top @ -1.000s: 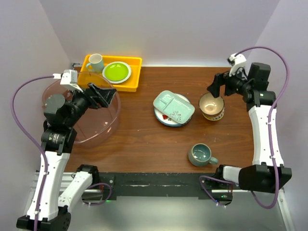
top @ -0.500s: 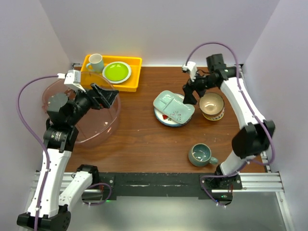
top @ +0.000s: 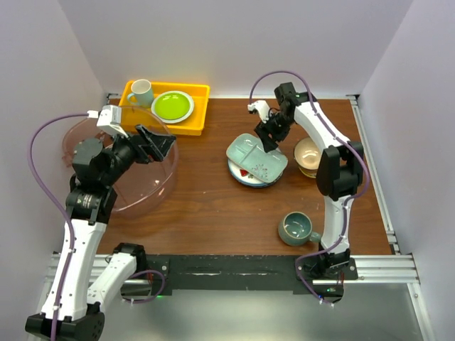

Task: Place the mixed dishes into the plastic bin
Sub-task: Pick up the plate at the center of the board.

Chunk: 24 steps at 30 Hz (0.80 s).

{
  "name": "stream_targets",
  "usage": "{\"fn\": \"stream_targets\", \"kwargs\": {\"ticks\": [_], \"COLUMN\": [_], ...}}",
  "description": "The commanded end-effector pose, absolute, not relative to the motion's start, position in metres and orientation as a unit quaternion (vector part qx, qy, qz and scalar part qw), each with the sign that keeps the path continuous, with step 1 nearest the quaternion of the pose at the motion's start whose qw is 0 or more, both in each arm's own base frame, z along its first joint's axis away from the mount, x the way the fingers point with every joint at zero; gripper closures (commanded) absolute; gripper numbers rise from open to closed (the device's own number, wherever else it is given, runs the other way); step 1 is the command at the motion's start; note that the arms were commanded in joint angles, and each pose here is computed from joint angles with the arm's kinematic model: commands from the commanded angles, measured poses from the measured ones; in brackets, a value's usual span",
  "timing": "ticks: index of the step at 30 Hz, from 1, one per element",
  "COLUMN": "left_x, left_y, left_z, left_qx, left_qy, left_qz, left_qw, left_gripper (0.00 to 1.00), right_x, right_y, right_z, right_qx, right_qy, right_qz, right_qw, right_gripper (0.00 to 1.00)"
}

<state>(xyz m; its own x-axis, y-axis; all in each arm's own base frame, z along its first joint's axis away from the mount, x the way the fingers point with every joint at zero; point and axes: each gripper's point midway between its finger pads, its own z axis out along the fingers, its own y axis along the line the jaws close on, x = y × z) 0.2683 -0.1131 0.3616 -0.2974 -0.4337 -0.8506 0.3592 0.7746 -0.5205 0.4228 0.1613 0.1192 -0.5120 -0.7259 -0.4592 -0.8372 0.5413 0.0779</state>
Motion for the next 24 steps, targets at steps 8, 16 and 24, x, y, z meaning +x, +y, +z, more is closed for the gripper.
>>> {"fn": "stream_targets", "kwargs": {"ticks": [8, 16, 24], "left_x": [0.273, 0.274, 0.272], "left_y": [-0.112, -0.112, -0.114], "left_z": [0.359, 0.357, 0.357], "left_qx": [-0.036, -0.037, -0.038], "left_qy": [0.734, 0.734, 0.730], "left_qz": [-0.338, -0.337, -0.347], "left_qw": [0.589, 0.588, 0.587], "left_gripper": [0.00, 0.00, 0.00], "right_x": [0.434, 0.440, 0.443], "right_y": [0.163, 0.166, 0.168], "right_z": [0.100, 0.129, 0.182], "right_qx": [-0.445, -0.440, -0.424], "right_qy": [0.868, 0.862, 0.851], "right_qz": [0.141, 0.141, 0.151], "right_qw": [0.170, 0.208, 0.270], "right_gripper": [0.74, 1.00, 1.00]}}
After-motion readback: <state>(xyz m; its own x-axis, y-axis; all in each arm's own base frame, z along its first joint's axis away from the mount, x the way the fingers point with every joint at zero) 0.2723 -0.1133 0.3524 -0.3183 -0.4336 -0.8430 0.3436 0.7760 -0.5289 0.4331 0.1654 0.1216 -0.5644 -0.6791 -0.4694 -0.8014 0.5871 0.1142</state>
